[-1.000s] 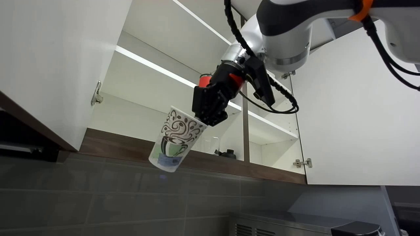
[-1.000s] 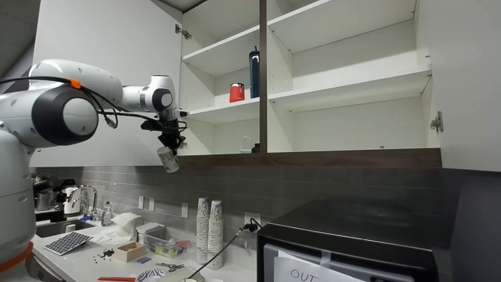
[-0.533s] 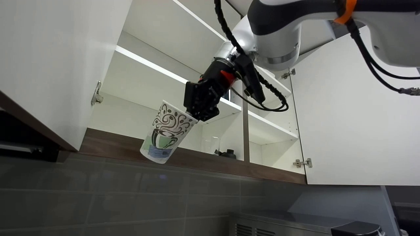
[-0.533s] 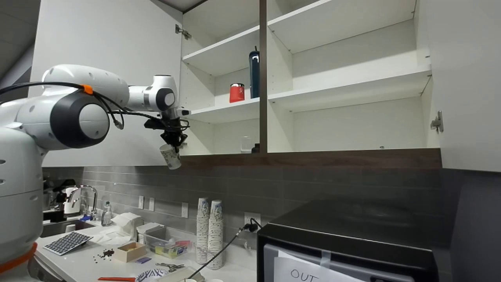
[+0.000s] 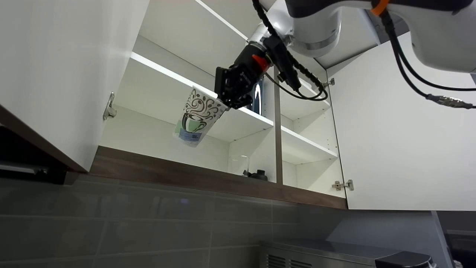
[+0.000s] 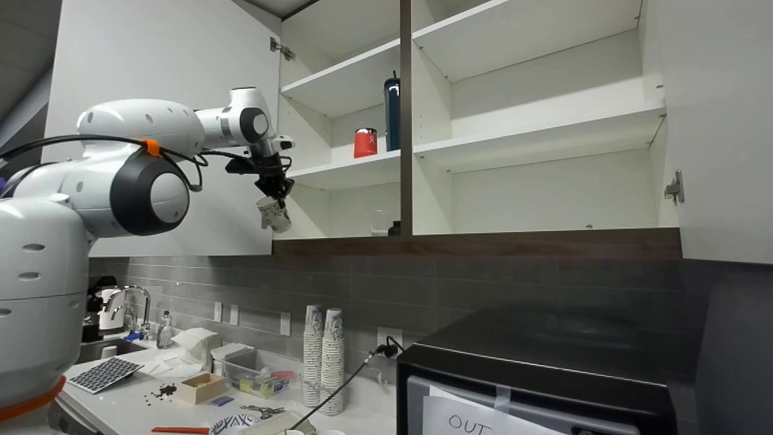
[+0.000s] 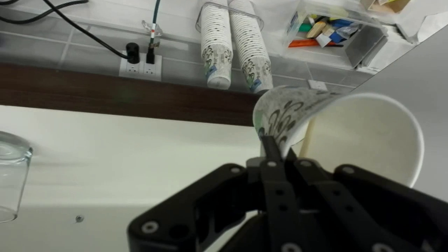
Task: Put two straws inside the coffee cup then put the cup inside the open upper cabinet.
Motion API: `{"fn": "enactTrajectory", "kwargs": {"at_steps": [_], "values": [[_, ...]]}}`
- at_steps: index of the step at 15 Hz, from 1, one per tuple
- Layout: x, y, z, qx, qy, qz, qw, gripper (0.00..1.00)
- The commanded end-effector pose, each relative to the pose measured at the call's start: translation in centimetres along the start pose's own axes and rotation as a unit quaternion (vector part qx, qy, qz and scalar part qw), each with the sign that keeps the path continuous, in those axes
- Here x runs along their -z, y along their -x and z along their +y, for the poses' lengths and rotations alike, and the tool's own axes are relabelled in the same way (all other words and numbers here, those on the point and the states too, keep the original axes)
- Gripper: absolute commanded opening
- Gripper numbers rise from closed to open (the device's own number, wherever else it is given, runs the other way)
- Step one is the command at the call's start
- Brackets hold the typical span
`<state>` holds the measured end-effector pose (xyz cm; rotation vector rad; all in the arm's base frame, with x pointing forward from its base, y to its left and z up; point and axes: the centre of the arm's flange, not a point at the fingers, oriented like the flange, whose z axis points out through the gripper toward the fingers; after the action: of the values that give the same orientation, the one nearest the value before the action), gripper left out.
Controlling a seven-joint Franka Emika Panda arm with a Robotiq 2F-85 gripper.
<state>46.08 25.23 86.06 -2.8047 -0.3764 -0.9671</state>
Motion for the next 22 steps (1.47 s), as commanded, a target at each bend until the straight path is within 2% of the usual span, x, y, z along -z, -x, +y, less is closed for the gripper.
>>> {"fn": "enactTrajectory", "kwargs": {"at_steps": [1, 4, 5, 9, 10, 15, 18, 22], "values": [[-0.5, -4.7, -1.1, -0.019, 0.042, -0.017, 0.9988, 0.01], [-1.6, -5.7, -1.7, -0.021, 0.055, -0.022, 0.998, 0.01], [-2.0, -1.7, 0.0, -0.014, 0.05, -0.016, 0.9985, 0.01], [-2.4, -2.0, 0.0, -0.015, 0.05, -0.016, 0.9985, 0.03], [-2.5, -2.3, 0.4, -0.034, 0.055, -0.033, 0.9973, 0.01], [-3.6, -4.1, 3.2, -0.17, 0.063, -0.078, 0.9803, 0.01], [-3.4, -5.0, 3.4, -0.231, 0.048, -0.076, 0.9688, 0.01], [-3.2, -6.2, 3.1, -0.286, 0.036, -0.052, 0.9562, 0.01]]}}
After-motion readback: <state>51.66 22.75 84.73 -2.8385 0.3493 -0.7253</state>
